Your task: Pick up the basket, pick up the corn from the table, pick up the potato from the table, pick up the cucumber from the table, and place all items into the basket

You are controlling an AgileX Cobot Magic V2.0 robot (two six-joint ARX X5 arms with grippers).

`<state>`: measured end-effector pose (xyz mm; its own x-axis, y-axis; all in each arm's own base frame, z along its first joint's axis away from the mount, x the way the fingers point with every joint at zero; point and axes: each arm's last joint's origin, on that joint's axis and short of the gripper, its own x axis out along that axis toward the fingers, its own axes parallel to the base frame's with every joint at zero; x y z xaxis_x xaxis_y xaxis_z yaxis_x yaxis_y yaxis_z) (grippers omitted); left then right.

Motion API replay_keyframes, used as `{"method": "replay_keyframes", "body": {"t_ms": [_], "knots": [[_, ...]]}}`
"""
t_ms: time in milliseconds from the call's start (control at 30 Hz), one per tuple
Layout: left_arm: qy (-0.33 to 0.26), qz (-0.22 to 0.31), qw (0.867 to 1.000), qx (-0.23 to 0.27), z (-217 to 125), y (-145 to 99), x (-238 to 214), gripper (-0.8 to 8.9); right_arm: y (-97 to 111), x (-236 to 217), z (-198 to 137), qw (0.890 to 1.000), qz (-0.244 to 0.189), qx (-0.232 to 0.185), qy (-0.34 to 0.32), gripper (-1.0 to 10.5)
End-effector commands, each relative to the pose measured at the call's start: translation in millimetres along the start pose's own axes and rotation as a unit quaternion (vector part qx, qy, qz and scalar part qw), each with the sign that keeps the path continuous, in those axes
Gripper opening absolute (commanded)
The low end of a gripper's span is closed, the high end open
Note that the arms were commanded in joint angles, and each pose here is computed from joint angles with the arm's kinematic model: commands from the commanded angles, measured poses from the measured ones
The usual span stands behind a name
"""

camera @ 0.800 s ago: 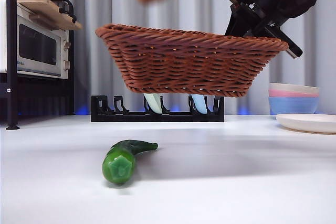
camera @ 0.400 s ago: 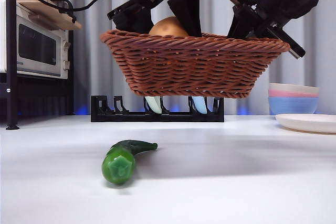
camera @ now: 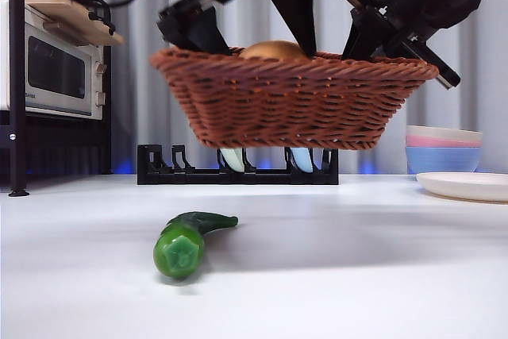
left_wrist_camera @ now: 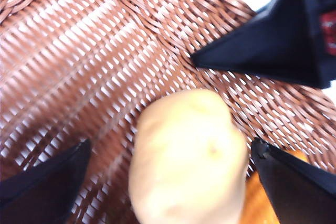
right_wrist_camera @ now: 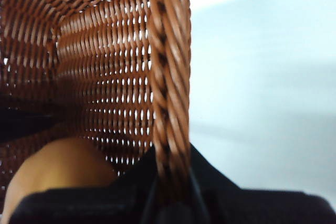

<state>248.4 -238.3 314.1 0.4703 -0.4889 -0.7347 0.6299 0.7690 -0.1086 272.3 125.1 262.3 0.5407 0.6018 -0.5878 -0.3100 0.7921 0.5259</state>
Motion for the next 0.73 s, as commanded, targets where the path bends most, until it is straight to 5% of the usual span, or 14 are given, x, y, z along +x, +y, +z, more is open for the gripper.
{"method": "replay_keyframes", "body": {"t_ms": [33,267,400,567,733], "knots": [[-0.032,-0.006,0.999,-0.002,8,-4,-36,5.65,2,-2,4,1.0,0.011,0.001,-0.012,-0.2],[-0.075,-0.024,0.997,0.01,-10,-13,-146,5.65,0,-4,7,1.0,0.009,0.002,-0.02,-0.2],[-0.044,-0.008,0.999,0.005,-36,-11,-182,5.65,-5,-6,11,0.999,0.008,0.005,-0.035,-0.2],[0.029,0.068,0.997,-0.006,-67,-9,-182,5.65,-15,-14,22,0.998,-0.003,0.02,-0.057,-0.2],[0.06,0.087,0.994,-0.027,-91,-14,-146,5.65,-28,-22,30,0.996,-0.019,0.033,-0.076,-0.2]]}}
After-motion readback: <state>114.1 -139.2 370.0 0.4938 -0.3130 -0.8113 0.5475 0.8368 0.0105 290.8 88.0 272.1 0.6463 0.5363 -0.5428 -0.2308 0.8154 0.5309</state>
